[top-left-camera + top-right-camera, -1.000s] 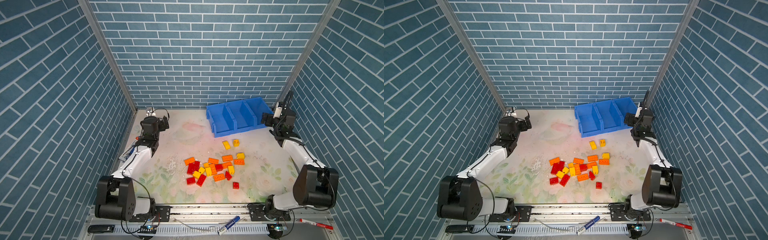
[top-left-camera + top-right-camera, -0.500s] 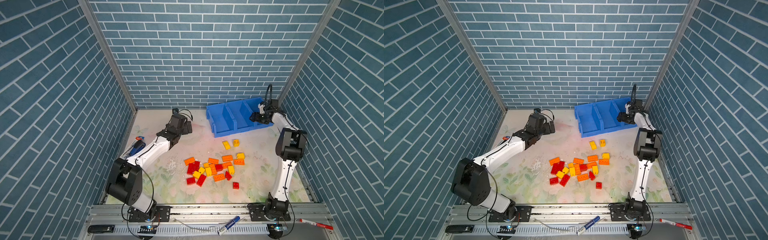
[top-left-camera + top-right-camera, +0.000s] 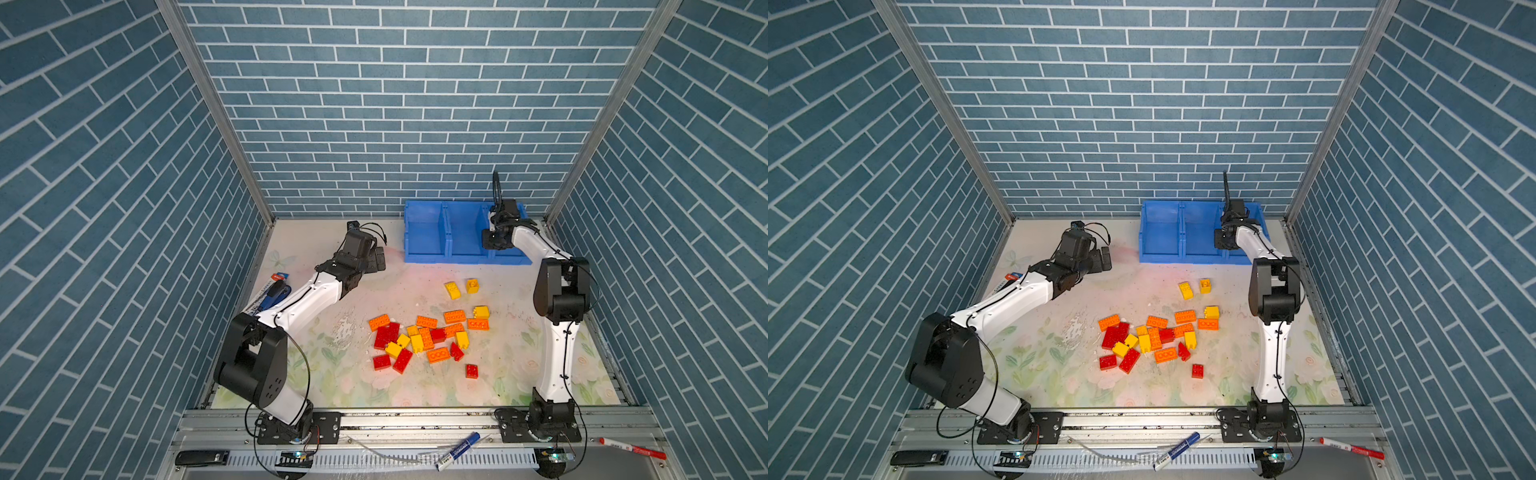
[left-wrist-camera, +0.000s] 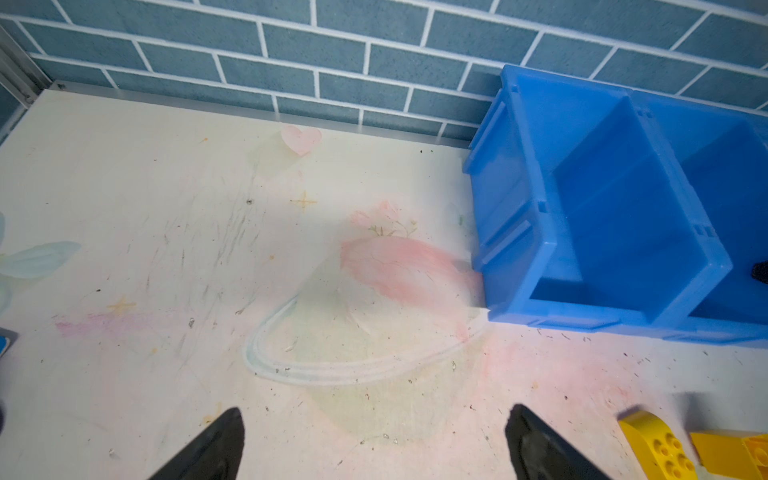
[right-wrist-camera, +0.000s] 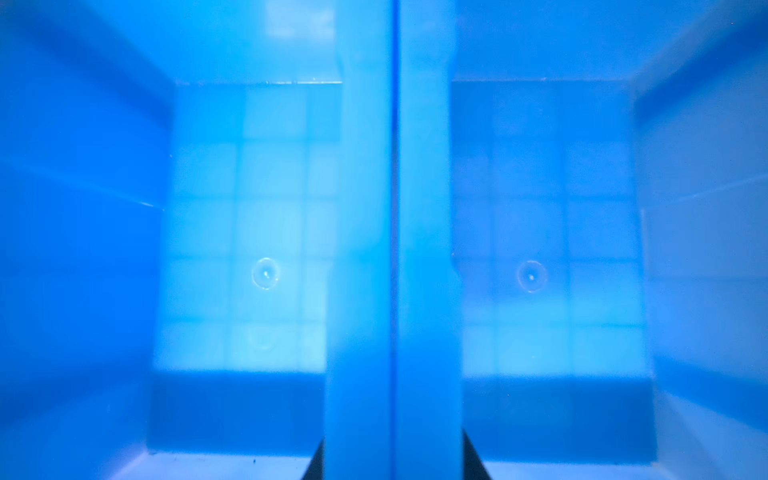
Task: Sort the legos into containers by color
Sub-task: Move the container to the top-center of the table.
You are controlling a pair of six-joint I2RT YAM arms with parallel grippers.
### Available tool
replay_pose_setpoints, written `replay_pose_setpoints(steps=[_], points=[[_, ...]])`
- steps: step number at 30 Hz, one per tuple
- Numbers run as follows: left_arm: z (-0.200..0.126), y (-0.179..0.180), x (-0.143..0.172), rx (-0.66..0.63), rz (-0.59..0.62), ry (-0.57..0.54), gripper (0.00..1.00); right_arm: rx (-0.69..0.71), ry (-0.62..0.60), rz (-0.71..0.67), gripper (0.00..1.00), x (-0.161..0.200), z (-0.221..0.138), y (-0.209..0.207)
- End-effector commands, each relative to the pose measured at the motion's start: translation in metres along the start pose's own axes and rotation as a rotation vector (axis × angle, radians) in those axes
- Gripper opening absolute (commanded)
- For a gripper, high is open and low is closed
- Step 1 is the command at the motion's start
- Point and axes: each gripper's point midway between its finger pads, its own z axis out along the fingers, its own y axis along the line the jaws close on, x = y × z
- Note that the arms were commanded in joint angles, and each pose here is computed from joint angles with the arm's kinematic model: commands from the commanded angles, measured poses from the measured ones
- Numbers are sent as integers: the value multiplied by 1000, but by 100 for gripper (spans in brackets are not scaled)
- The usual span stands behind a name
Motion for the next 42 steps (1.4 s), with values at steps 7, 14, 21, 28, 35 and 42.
replay_pose_setpoints(steps=[7, 14, 21, 28, 35, 42], points=[[-23, 33, -5, -147, 23, -42, 99, 25, -44, -32, 25, 32, -36, 93], [-34, 46, -1, -175, 10, -72, 99, 167, -61, -9, 24, 53, -56, 120], [-38, 52, 4, -187, 10, -59, 99, 179, -90, -9, 24, 69, -81, 132], [-44, 53, 12, -167, -14, -52, 99, 112, -39, -60, 24, 94, -87, 138], [-48, 58, 23, -164, -37, -36, 99, 69, -19, -107, 24, 102, -81, 144], [-49, 58, 24, -165, -34, -32, 99, 14, -14, -192, 25, 104, -75, 156]])
